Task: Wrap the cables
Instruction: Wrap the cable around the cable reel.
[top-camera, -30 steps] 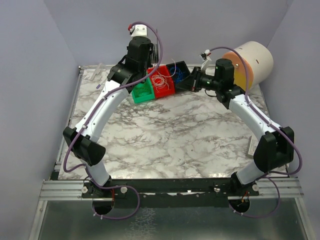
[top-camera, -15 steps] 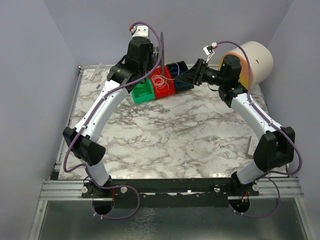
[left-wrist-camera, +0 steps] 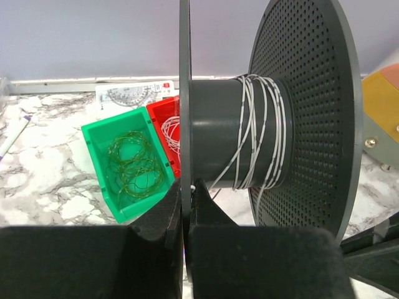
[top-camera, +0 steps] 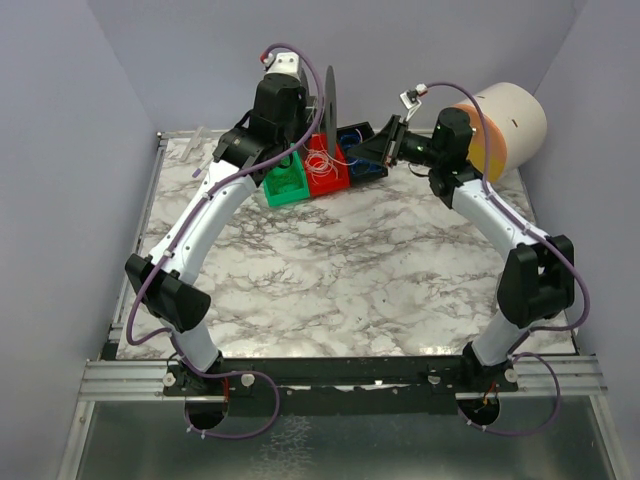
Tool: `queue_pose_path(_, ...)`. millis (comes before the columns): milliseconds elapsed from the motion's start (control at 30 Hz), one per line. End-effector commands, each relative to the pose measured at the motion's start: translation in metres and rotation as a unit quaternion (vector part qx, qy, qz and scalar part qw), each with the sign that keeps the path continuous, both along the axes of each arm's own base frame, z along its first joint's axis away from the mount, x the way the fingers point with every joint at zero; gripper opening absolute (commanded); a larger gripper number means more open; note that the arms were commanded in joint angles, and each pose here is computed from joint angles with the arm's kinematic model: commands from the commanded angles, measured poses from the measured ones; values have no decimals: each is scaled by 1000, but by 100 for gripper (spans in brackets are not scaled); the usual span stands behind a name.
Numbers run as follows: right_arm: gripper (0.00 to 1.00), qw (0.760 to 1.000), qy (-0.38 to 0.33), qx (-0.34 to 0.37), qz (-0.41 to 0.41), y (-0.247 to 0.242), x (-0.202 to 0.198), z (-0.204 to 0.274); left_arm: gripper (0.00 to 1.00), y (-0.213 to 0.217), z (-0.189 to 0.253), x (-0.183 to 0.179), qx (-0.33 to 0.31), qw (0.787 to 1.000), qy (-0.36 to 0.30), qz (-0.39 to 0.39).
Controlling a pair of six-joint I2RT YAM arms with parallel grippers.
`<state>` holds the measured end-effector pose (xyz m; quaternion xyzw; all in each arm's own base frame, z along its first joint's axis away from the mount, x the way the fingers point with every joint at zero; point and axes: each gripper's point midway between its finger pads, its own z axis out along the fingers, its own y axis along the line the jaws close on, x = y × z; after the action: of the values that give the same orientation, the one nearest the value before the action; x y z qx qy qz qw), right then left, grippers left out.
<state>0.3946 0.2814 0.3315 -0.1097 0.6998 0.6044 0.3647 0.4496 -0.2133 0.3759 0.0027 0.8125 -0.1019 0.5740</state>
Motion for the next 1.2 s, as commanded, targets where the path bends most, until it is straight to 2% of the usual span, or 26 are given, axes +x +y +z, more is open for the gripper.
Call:
queue_pose_path(0,2,998,-31,33,40,4,-6,20,0,-2,42,-10,-47,998,-47,-14)
queue_pose_path(133,0,999,-26,7,40,2,-9,3,0,11,47,-2,-77,996,-45,-4)
queue_pose_path(300,0,999,5,-20,29,-3,-17,-44,0,25,59,7,-128,991,-39,-19)
queue_pose_path(533,1,999,19,-38,21,-4,-10,-74,0,8,51,0,-175,980,-12,-88)
queue_pose_path(733,1,998,28,-43,25,0,6,-86,0,-14,52,-19,-230,953,8,-195)
queue_pose_path(1000,1,998,28,-53,-21,-35,37,-92,0,-30,41,-44,-228,933,30,-278)
queue_pose_path(1167,1,997,-22,-70,-22,-50,45,-83,0,-38,32,-55,-226,921,45,-316)
